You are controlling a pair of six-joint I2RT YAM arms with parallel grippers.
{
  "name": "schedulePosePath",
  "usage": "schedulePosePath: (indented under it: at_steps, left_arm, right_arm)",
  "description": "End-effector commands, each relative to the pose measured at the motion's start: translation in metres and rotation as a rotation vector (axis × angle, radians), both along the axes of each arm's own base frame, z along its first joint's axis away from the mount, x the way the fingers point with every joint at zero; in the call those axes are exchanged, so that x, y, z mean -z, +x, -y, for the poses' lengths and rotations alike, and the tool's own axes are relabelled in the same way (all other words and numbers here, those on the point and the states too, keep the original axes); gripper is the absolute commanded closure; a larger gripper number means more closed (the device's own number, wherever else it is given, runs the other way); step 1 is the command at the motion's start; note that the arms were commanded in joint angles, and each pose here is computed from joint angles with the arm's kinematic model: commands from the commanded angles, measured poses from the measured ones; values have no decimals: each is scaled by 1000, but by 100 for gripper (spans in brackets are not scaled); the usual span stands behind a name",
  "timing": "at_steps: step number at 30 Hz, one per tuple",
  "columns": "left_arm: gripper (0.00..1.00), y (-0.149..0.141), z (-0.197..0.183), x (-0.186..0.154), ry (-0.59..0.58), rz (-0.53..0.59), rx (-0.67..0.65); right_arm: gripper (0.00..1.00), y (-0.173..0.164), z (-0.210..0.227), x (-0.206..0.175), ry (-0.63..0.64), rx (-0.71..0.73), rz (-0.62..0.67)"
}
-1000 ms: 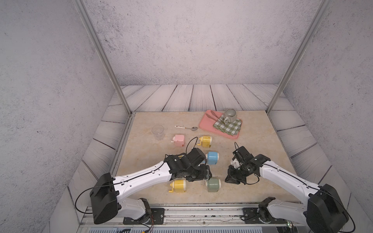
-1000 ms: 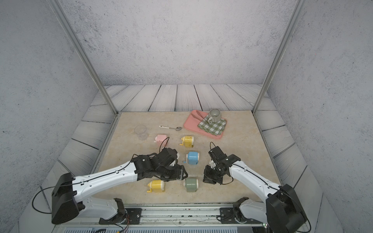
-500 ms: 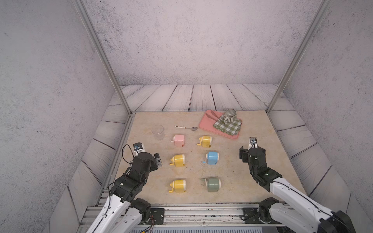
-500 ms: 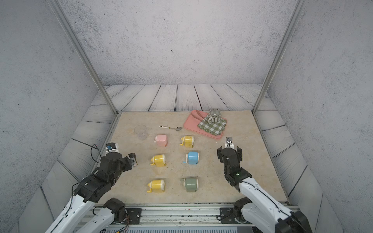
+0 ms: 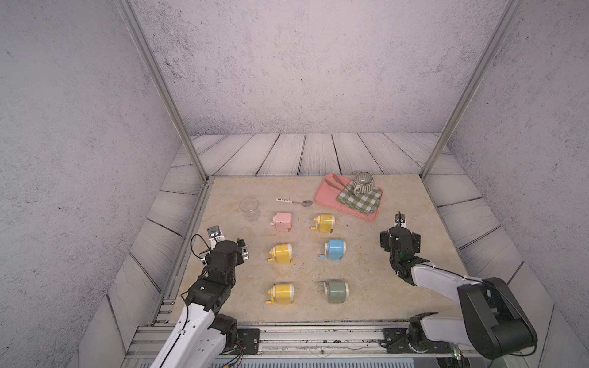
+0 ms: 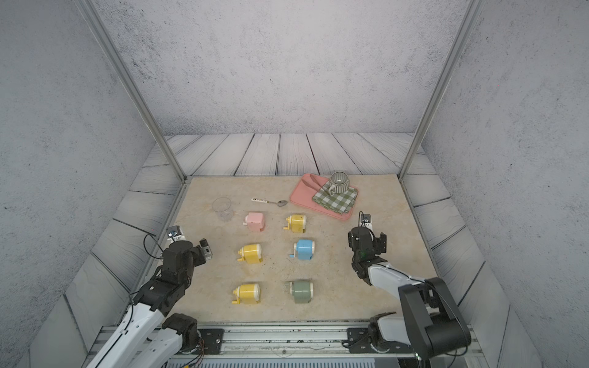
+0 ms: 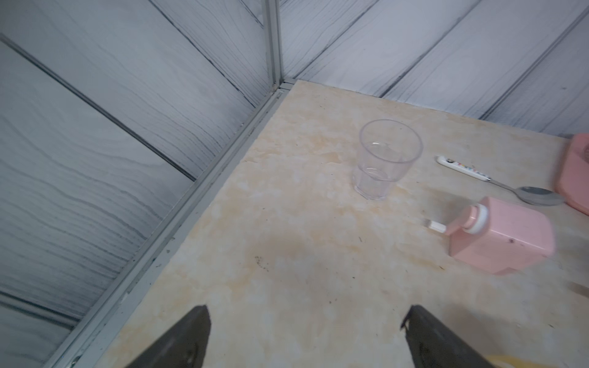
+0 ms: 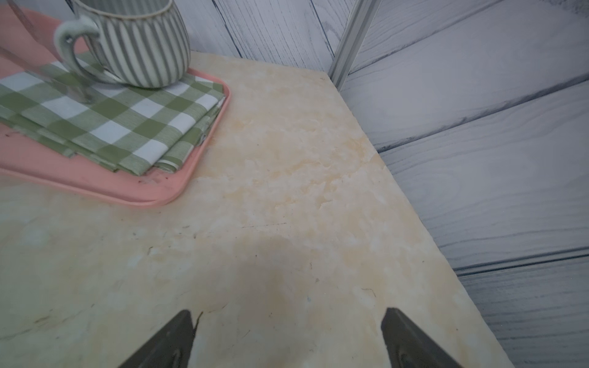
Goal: Put the tray back into the pencil sharpener
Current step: Reset both arms
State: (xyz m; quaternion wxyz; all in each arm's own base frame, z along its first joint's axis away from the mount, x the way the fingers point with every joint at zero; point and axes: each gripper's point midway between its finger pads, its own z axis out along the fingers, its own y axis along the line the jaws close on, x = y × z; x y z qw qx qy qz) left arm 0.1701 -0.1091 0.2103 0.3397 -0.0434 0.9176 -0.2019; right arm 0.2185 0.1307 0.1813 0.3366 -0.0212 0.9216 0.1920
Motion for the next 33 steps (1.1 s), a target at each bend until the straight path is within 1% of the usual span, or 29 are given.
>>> schedulePosePath:
  at_steps: [1, 3, 7, 9, 11, 13, 17, 20, 22, 24, 27, 28, 30, 31, 33]
  left_arm:
    - [18, 7, -12, 7, 36, 1, -66]
    - [17, 11, -15, 7, 39, 3, -88]
    - [17, 20, -22, 13, 45, -10, -149]
    - [17, 25, -23, 19, 52, -14, -168]
    - [16, 30, -28, 21, 74, -4, -191]
    - [15, 36, -36, 20, 104, 27, -214]
    - [11, 51, -60, 5, 201, 155, -273]
    - [7, 62, -77, -1, 273, 242, -325]
    - [5, 71, -86, -1, 321, 297, -350]
    - [0, 79, -101, 0, 364, 350, -413]
    - [2, 92, -117, 1, 416, 419, -476]
    - [2, 97, -121, 6, 430, 425, -484]
    - [2, 107, -133, 23, 445, 410, -509]
    - [2, 111, -139, 31, 449, 397, -519]
    - [2, 122, -150, 46, 426, 366, -546]
  right_arm:
    - [54, 16, 6, -17, -94, -55, 199]
    - [52, 20, 7, -19, -125, -78, 261]
    - [49, 30, 10, -19, -172, -75, 326]
    - [45, 37, 17, -16, -209, -37, 354]
    - [41, 45, 30, -13, -257, 40, 375]
    - [38, 53, 47, -13, -310, 136, 407]
    - [22, 68, 83, -22, -438, 337, 520]
    - [17, 87, 94, -15, -531, 368, 583]
    - [14, 101, 107, -1, -549, 415, 560]
    - [12, 115, 120, 19, -574, 454, 509]
    - [9, 131, 134, 48, -586, 505, 451]
    - [9, 134, 137, 55, -582, 512, 443]
    - [6, 148, 139, 57, -581, 515, 446]
    - [5, 153, 139, 57, -557, 517, 461]
    - [4, 164, 144, 61, -563, 492, 426]
